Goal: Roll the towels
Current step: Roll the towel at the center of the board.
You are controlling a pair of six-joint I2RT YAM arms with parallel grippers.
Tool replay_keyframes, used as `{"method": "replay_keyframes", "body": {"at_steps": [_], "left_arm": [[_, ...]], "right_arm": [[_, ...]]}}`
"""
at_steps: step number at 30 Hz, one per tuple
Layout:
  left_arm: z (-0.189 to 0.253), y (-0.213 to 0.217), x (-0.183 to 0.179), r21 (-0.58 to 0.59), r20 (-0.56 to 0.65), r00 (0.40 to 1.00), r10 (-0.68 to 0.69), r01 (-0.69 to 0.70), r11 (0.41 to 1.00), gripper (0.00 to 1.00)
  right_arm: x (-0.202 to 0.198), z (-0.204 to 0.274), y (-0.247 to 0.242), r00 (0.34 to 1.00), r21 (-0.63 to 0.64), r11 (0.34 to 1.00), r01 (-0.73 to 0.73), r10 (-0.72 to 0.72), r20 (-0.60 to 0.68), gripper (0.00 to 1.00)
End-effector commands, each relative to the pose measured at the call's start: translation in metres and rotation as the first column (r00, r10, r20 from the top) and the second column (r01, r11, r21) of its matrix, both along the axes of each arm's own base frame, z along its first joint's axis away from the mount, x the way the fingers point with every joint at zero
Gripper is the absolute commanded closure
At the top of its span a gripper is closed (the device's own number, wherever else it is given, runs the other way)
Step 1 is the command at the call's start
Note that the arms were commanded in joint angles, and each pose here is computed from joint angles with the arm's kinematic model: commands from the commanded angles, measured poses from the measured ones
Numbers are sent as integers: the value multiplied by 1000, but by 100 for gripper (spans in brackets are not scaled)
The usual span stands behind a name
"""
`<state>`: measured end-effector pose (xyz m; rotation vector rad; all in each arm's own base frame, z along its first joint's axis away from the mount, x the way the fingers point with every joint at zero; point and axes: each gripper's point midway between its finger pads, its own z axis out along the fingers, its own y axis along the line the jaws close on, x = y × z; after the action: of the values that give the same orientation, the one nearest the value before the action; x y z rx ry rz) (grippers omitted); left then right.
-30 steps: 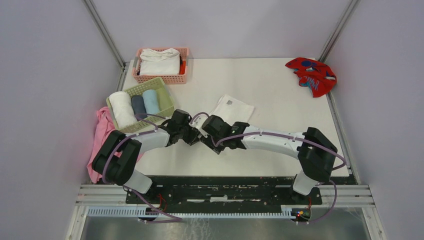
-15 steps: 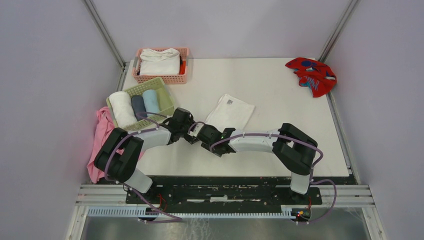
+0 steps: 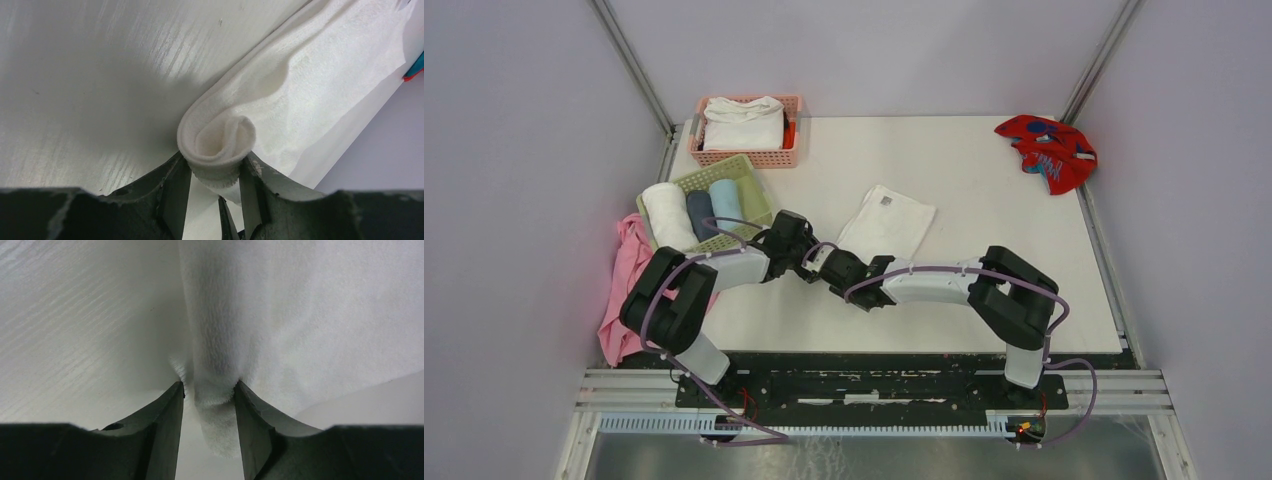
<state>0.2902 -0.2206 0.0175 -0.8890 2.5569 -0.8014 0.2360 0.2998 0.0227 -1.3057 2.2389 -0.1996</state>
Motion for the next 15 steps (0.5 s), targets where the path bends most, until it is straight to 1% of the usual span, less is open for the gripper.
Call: {"method": "replay_keyframes", "body": {"at_steps": [1, 4, 8, 12, 15], "left_arm": [[-66, 57, -51, 277, -196, 981, -7, 63, 959, 53], [-69, 58, -52, 285, -205, 979, -13, 73, 956, 56], [-71, 60, -53, 289, -214, 976, -25, 87, 953, 58], [-69, 59, -51, 289, -210, 977, -31, 92, 953, 58], [-69, 59, -51, 289, -213, 976, -34, 96, 953, 58]], "right_arm": [[2, 16, -12, 1000, -20, 1000, 15, -15, 24, 51], [3, 27, -10, 999, 5, 1000, 11, -11, 39, 51], [7, 31, -13, 998, -7, 1000, 16, -16, 61, 51], [4, 21, -14, 1000, -21, 1000, 10, -10, 29, 51], [1, 3, -16, 1000, -50, 999, 9, -9, -9, 51]]}}
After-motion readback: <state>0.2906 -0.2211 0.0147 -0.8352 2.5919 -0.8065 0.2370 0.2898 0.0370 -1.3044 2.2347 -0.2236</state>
